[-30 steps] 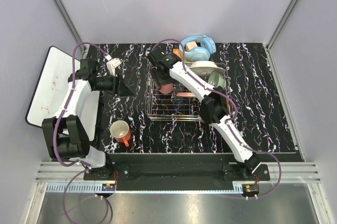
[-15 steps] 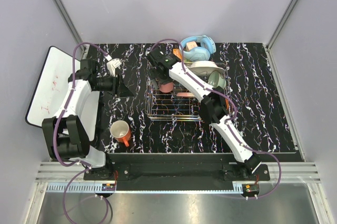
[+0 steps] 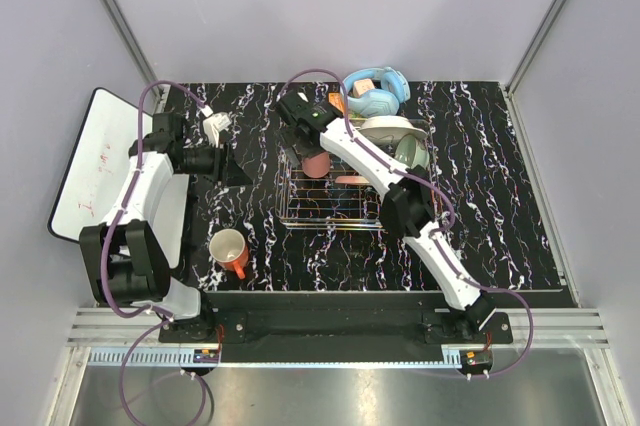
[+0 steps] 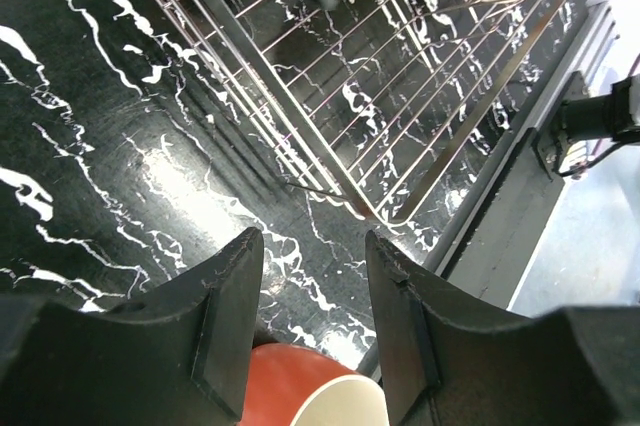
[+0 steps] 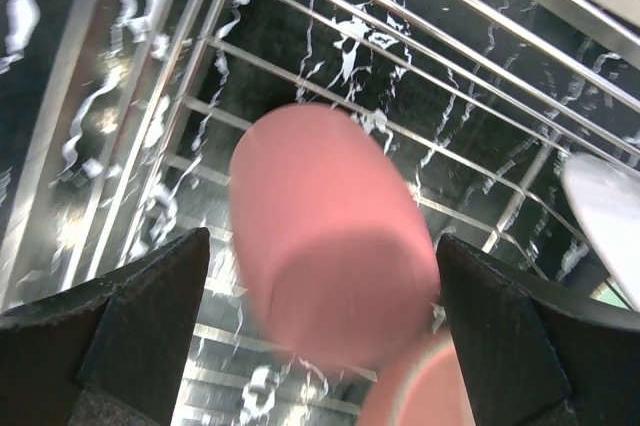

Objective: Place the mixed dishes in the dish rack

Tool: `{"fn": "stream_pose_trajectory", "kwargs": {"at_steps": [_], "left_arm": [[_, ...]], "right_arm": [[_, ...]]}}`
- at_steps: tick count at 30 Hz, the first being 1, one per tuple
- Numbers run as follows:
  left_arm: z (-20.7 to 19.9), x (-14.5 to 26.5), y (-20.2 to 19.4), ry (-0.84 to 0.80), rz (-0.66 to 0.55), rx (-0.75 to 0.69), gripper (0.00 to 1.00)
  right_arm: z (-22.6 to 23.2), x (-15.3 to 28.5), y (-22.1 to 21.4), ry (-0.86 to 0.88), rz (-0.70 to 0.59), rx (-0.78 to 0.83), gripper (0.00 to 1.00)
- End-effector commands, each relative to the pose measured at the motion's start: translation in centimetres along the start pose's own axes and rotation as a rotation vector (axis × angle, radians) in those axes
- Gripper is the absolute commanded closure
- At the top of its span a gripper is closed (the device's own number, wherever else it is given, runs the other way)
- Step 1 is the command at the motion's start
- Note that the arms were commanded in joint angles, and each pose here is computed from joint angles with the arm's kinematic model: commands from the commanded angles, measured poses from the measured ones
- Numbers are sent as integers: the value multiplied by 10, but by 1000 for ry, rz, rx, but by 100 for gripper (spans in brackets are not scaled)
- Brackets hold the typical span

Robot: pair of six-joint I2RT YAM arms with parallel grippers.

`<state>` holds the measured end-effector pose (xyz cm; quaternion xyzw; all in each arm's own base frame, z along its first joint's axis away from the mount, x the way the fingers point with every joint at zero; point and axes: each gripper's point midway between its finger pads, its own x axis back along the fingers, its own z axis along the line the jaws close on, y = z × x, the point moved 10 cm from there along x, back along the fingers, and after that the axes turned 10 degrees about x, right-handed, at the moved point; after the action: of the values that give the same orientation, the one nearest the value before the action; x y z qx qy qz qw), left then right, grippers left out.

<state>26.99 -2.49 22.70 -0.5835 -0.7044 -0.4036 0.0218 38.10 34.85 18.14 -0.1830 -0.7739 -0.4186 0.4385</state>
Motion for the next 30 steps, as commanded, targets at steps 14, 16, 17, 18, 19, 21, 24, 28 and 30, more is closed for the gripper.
{"fn": "stream_pose_trajectory", "kwargs": {"at_steps": [14, 16, 17, 18, 19, 21, 24, 28, 30], "left_arm": [[-14, 55, -51, 252, 279, -279, 51], [-21, 60, -62, 259, 291, -285, 51], [-23, 61, -65, 263, 293, -290, 51], [-25, 62, -68, 265, 293, -295, 52], [-27, 62, -74, 263, 293, -297, 52], [-26, 61, -80, 263, 298, -293, 52], [-21, 56, -91, 249, 331, -264, 52], [-11, 50, -95, 255, 338, -244, 51], [-4, 45, -95, 250, 339, -234, 51]], "right_arm": [[-7, 199, -1, -24, -296, -38, 0], [-9, 206, -10, -18, -297, -51, 0], [-8, 201, -15, -25, -285, -50, 0], [-11, 208, -18, -25, -299, -61, 0], [-11, 207, -19, -22, -310, -72, 0], [-12, 204, -29, -29, -294, -73, 0], [-12, 201, -39, -26, -296, -92, 0], [-11, 198, -49, -6, -307, -116, 0], [-12, 199, -55, -1, -303, -124, 0]]}}
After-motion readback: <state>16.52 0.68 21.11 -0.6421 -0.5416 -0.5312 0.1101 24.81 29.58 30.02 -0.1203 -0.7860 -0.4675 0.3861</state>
